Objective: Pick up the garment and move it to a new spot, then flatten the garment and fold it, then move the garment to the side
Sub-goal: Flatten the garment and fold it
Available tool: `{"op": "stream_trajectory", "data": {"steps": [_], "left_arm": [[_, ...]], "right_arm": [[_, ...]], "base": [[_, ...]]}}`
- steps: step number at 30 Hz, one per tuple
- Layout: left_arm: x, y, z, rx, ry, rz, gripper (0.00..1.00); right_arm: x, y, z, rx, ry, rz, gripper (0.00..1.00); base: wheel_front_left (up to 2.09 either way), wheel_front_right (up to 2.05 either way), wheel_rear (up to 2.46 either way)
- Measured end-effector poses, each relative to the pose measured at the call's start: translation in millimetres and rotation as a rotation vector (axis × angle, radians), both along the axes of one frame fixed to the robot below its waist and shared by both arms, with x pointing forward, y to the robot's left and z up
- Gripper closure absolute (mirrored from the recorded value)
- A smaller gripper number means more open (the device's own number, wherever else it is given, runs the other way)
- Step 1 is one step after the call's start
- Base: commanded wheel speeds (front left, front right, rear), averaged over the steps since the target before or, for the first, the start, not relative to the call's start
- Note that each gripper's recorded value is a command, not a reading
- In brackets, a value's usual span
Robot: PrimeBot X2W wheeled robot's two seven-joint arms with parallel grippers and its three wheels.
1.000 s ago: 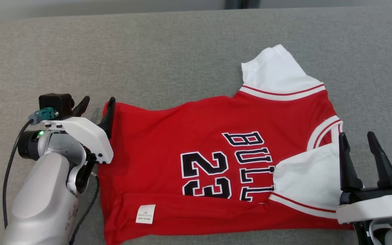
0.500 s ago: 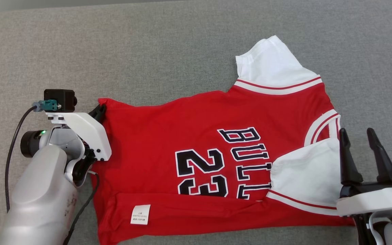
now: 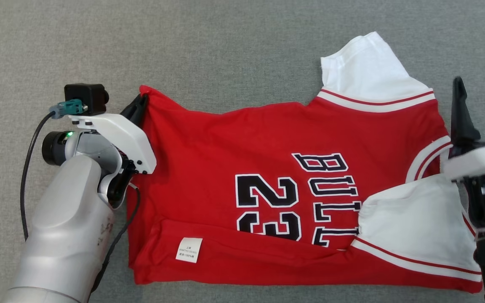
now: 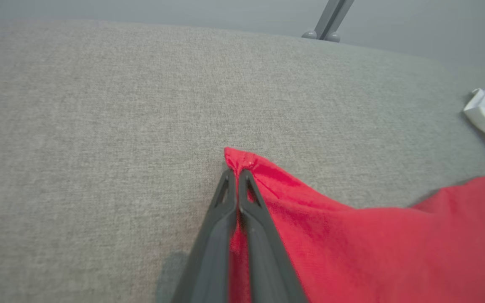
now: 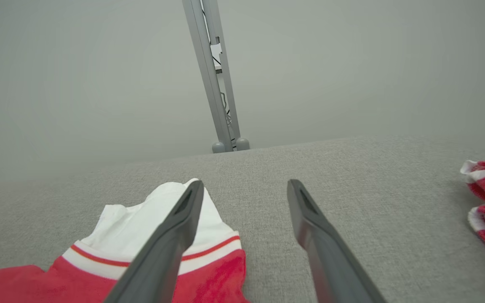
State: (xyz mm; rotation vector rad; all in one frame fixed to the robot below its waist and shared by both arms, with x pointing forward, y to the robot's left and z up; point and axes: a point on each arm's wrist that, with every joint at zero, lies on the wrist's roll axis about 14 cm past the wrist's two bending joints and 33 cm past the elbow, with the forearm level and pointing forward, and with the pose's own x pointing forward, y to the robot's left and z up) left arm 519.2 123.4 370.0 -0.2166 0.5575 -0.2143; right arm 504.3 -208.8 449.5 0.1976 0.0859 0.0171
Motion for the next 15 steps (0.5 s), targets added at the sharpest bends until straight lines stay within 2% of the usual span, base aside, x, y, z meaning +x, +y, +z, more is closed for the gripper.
{"op": "stream_trajectory", "data": {"steps": [5,9,15], "left_arm": [[4,-2,-4,-0.013,-0.008,0.003,1.0],[7,-3,-7,-0.018,-0.014,-0.001,1.0],[12,0,-9,-0.022,-0.028,0.006,1.0]], "right_arm": [[48,23,-5,0.014,0.064,0.09,0.0],[80,34,-22,-0.011,0.183,0.151,0.0],[109,62,-44,-0.078,0.337,0.26,0.0]], "base": [[0.0,0.0,0.0],[0.0,0.0,0.0],[0.0,0.0,0.0]]}}
